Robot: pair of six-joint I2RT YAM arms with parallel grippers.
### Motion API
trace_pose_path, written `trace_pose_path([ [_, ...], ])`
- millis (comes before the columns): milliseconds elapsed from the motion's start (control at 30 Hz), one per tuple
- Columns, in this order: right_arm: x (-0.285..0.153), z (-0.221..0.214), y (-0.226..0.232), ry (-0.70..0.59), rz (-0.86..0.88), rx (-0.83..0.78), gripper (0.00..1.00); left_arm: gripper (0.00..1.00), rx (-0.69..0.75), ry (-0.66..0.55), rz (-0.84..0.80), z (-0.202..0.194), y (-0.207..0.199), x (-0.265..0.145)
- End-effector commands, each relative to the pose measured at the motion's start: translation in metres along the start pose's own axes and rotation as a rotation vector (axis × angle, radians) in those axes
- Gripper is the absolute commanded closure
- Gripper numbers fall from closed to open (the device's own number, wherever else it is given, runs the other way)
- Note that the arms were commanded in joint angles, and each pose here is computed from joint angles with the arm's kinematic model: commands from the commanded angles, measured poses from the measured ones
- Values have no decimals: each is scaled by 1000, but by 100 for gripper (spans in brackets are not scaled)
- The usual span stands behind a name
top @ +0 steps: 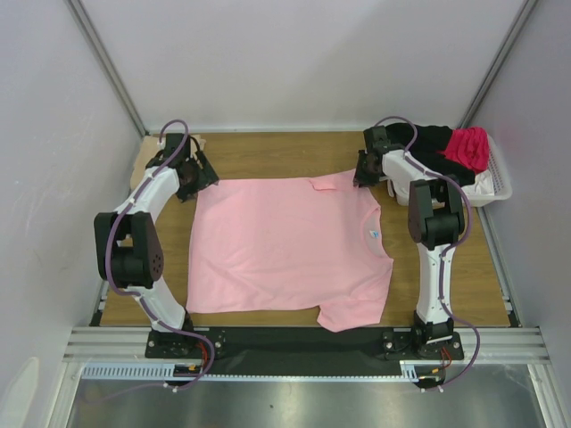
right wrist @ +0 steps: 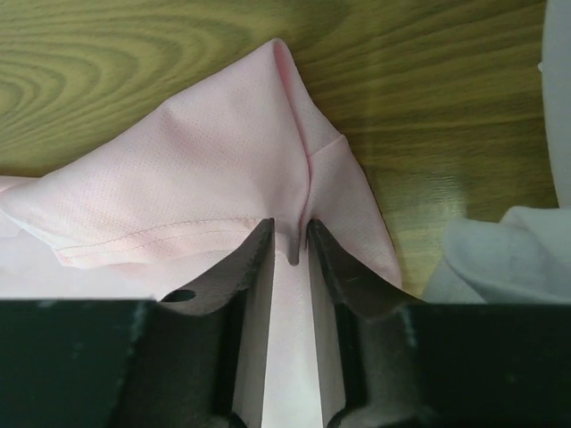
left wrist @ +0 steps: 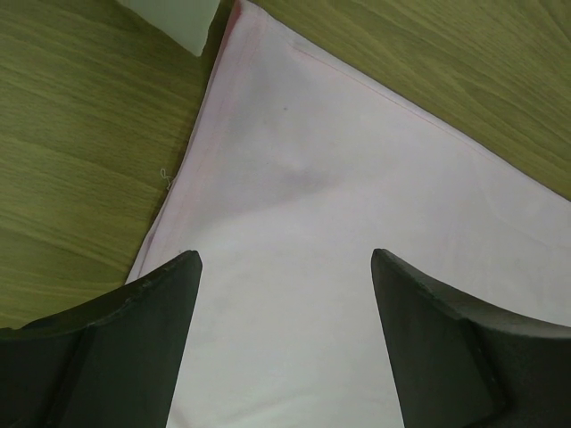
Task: Fold and stack the t-shirts
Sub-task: Flatten the tshirt out
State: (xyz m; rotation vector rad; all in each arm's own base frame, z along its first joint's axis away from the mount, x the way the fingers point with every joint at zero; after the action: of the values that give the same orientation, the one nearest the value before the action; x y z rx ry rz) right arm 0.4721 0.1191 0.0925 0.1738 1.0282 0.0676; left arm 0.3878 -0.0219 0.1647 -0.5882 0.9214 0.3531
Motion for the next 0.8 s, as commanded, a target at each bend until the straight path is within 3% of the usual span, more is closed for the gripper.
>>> trace_pose_path([
  [0, -5, 16, 2, -54, -8, -3, 75, 17, 8, -34, -24, 10, -3, 3],
  [67, -6, 16, 2, -49, -13, -4, 76, 17, 8, -34, -26, 11, -4, 4],
  [167, -10, 18, 3, -51, -13, -6, 64, 17, 11, -31, -27, 10, -4, 4],
  [267, -14, 21, 4, -60, -10, -5, 62, 17, 11, -27, -27, 9, -3, 4],
  [600, -4, 17, 4, -39, -5, 3, 72, 17, 13, -23, -25, 7, -1, 6],
  [767, -5, 18, 4, -46, -12, -3, 84, 17, 15, -20, -29, 7, -2, 7],
])
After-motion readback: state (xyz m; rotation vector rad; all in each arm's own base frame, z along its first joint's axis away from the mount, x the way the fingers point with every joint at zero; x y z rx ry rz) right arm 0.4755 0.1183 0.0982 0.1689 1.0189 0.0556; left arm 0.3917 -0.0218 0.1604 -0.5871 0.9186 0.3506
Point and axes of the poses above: each gripper's point midway between its finger pads, its own x axis out along the fingers, its own y axis along the line the jaws close on, z = x × y, the point moved 7 cm from there along -x, back along the fingers, and after that the axes turned 7 degrees about -x, right-handed, at the moved point
